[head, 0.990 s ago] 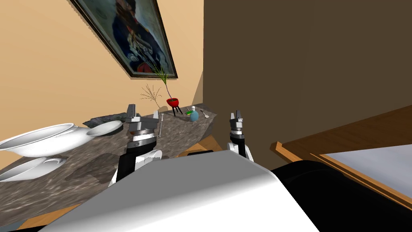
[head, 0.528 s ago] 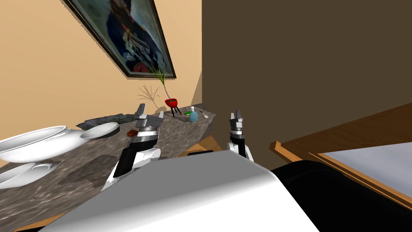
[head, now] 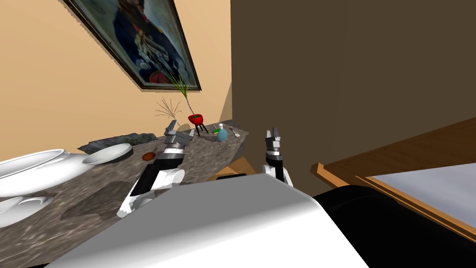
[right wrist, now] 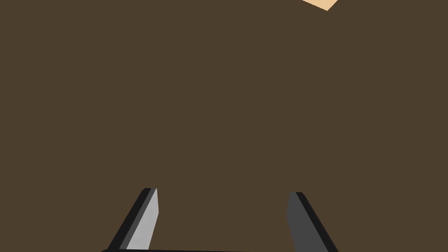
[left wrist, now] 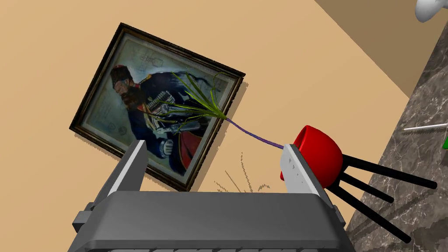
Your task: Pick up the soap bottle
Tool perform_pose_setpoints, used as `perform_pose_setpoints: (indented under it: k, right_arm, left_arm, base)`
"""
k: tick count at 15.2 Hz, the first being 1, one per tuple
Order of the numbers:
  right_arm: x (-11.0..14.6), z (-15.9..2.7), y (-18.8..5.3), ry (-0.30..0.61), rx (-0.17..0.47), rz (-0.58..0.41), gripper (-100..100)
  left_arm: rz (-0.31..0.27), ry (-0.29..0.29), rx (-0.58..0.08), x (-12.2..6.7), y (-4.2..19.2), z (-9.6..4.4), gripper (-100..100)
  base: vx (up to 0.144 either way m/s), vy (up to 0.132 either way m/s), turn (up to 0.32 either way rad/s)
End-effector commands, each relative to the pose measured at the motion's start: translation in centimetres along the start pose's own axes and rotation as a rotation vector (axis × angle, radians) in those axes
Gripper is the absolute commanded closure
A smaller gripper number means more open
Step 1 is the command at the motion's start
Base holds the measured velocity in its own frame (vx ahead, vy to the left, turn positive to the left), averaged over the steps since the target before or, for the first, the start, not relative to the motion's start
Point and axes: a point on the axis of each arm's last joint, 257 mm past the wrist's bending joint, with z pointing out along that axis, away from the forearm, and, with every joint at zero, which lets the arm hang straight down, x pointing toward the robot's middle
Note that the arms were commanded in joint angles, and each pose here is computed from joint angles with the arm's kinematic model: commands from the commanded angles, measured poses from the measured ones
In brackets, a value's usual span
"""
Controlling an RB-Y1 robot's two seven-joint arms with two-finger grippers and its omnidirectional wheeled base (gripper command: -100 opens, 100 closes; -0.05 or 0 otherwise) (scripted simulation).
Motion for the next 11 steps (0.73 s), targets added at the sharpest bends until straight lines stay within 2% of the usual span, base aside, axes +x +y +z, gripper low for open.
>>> perform_pose_setpoints:
  k: [1, 2, 3, 5, 6, 8, 9, 11]
  right_arm:
    - [0.0, 0.0, 0.0, 0.0, 0.0, 0.0, 0]
    - [0.0, 0.0, 0.0, 0.0, 0.0, 0.0, 0]
    - [0.0, 0.0, 0.0, 0.0, 0.0, 0.0, 0]
    - [0.0, 0.0, 0.0, 0.0, 0.0, 0.0, 0]
    - [0.0, 0.0, 0.0, 0.0, 0.0, 0.0, 0]
    - [0.0, 0.0, 0.0, 0.0, 0.0, 0.0, 0]
    - [0.0, 0.0, 0.0, 0.0, 0.0, 0.0, 0]
    - [0.0, 0.0, 0.0, 0.0, 0.0, 0.0, 0]
  left_arm:
    - [-0.028, 0.002, -0.04, 0.0, 0.9, 0.4, -100]
    - [-0.028, -0.002, -0.053, -0.1, 1.2, 0.4, -100]
    - [-0.067, 0.012, -0.07, 0.1, 1.5, 1.0, -100]
    - [-0.066, 0.0, -0.104, -0.2, 2.4, 0.9, -100]
    - [-0.106, 0.013, -0.123, 0.1, 2.6, 1.4, -100]
    - [-0.105, 0.0, -0.158, -0.2, 3.5, 1.3, -100]
    - [-0.146, 0.011, -0.178, 0.1, 3.8, 1.8, -100]
    - [-0.145, -0.002, -0.214, -0.2, 4.8, 1.7, -100]
  base:
    - [0.019, -0.005, -0.05]
    - [0.016, -0.004, -0.024]
    - [0.023, -0.009, -0.049]
    - [0.021, -0.006, -0.033]
    - [0.022, -0.005, -0.044]
    - [0.024, -0.005, -0.04]
    - [0.021, -0.006, -0.052]
    - [0.022, -0.005, -0.036]
